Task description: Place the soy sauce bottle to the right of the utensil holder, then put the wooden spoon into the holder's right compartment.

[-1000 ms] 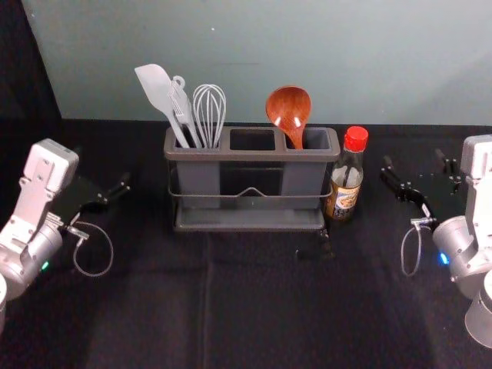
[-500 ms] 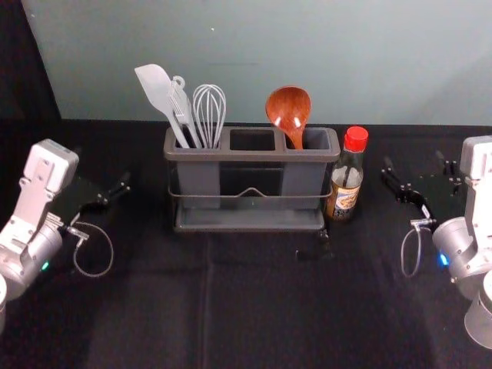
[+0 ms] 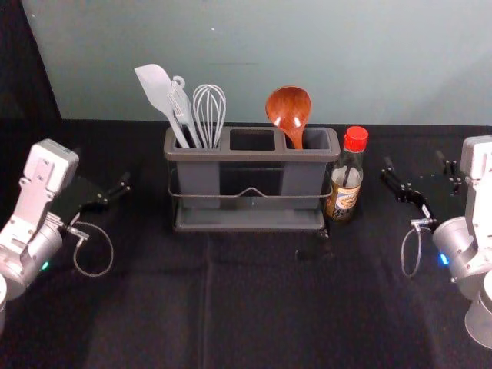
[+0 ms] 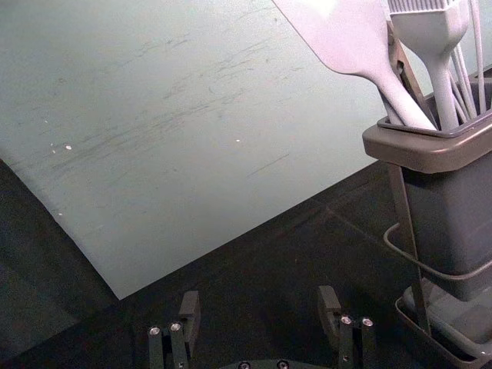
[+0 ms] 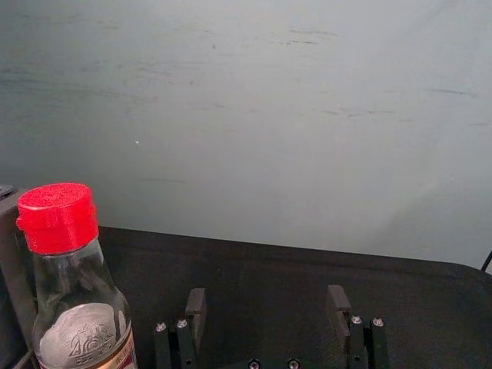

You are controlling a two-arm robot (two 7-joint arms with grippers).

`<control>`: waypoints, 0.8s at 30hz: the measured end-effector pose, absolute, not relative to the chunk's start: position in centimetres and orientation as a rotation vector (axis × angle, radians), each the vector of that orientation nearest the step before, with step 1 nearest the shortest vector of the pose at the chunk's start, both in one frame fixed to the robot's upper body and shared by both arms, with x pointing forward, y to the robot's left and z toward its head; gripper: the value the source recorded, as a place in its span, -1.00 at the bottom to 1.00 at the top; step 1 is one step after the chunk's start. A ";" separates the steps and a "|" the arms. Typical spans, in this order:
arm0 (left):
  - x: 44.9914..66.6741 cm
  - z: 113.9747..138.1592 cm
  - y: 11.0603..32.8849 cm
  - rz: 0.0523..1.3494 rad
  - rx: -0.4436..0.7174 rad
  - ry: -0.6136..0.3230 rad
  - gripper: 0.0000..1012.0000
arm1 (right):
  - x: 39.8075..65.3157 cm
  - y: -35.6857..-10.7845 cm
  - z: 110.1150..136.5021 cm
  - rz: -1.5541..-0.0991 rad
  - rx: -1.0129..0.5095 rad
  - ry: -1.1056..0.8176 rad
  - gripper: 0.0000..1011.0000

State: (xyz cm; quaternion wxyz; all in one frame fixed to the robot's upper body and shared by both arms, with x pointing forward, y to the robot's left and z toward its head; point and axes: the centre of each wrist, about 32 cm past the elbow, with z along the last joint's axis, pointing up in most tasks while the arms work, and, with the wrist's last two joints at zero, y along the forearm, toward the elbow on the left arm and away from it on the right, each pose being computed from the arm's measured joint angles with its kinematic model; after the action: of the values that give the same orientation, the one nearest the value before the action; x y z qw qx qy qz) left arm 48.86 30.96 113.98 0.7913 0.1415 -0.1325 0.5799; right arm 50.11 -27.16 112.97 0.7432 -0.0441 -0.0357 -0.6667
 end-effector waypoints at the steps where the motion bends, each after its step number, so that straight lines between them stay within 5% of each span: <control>1: 48.9 114.0 31.0 1.248 0.305 -0.285 0.99 | 50.1 -27.2 113.0 -1.460 -0.097 -0.078 0.98; 24: 48.9 114.0 31.0 1.248 0.304 -0.285 0.99 | 50.1 -27.2 113.0 -1.459 -0.096 -0.079 0.98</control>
State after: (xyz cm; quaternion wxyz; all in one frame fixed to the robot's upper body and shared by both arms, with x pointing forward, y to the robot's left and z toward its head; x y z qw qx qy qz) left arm 48.86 30.96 113.98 0.7913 0.1415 -0.1325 0.5799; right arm 50.11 -27.16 112.97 0.7438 -0.0438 -0.0360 -0.6660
